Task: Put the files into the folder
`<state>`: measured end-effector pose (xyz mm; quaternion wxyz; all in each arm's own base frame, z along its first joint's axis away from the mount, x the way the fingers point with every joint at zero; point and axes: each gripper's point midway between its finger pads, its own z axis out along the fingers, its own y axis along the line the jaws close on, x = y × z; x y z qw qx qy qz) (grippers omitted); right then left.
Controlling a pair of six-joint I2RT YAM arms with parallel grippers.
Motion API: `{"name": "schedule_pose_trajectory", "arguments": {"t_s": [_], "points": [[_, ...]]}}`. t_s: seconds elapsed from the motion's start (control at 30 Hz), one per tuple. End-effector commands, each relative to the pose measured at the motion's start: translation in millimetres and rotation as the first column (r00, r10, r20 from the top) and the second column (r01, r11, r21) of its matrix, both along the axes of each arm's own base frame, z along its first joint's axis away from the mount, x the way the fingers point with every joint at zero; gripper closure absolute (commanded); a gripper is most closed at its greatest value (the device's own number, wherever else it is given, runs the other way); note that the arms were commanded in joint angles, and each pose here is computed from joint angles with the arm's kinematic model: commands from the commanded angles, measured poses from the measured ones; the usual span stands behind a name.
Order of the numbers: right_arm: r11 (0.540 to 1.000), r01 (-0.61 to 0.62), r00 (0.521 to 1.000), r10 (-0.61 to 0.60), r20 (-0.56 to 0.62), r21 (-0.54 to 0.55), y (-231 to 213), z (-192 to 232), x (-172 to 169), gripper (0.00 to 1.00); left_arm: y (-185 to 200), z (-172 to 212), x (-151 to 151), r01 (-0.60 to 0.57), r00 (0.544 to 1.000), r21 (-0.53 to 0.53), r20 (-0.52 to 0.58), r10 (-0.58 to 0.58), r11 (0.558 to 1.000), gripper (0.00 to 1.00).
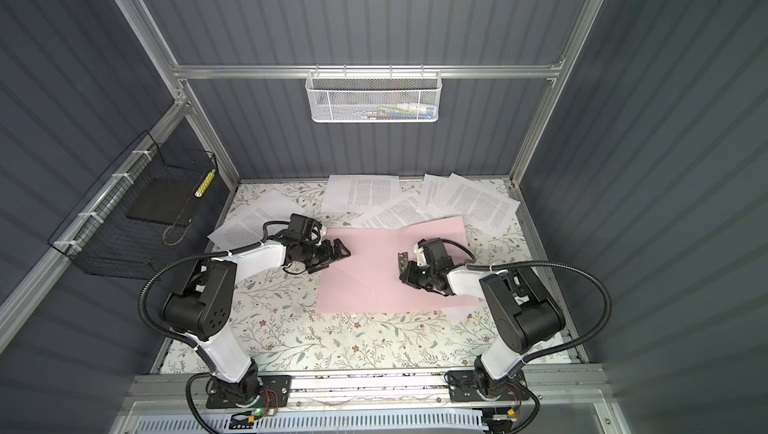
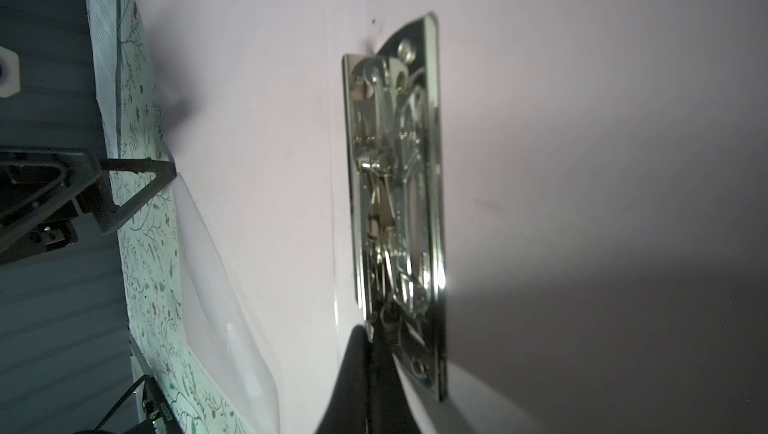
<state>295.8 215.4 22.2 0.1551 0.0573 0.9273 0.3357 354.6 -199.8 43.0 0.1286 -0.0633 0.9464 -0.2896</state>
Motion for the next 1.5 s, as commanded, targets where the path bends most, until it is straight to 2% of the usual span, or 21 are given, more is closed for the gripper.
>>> {"name": "schedule_pose_trajectory", "arguments": {"t_s": [0.0,0.23,0.37,0.47,0.73,1.0,1.23,1.47], "points": [[0.999,-0.017,0.985,0.022,-0.171,0.027,12,-18,-37,1.00,60,-69,-71,-0.020,0.943,0.277,-0.315,0.110,0.961,0.00],[0.991,-0.094,0.979,0.110,-0.172,0.098,74,-23,-28,1.00,98,-59,-78,-0.090,0.943,0.388,-0.263,0.204,0.917,0.00],[0.989,-0.099,0.982,0.116,-0.152,0.114,100,-20,-16,1.00,114,-55,-87,-0.112,0.942,0.415,-0.246,0.230,0.903,0.00],[0.991,-0.082,0.986,0.096,-0.138,0.104,104,-25,-8,1.00,118,-58,-90,-0.112,0.937,0.430,-0.253,0.239,0.896,0.00],[0.998,-0.057,0.981,0.051,-0.186,-0.026,84,-71,-11,1.00,137,-71,-95,-0.116,0.912,0.528,-0.279,0.300,0.841,0.00],[0.999,-0.028,0.971,0.021,-0.237,-0.025,73,-86,-13,1.00,144,-76,-102,-0.086,0.891,0.568,-0.324,0.318,0.818,0.00],[0.978,0.007,0.955,-0.068,-0.288,-0.207,37,-117,-31,1.00,151,-77,-109,-0.080,0.888,0.590,-0.325,0.327,0.803,0.00],[0.949,0.057,0.932,-0.162,-0.325,-0.311,-3,-145,-31,1.00,150,-75,-102,-0.107,0.885,0.578,-0.316,0.342,0.809,0.00]]}}
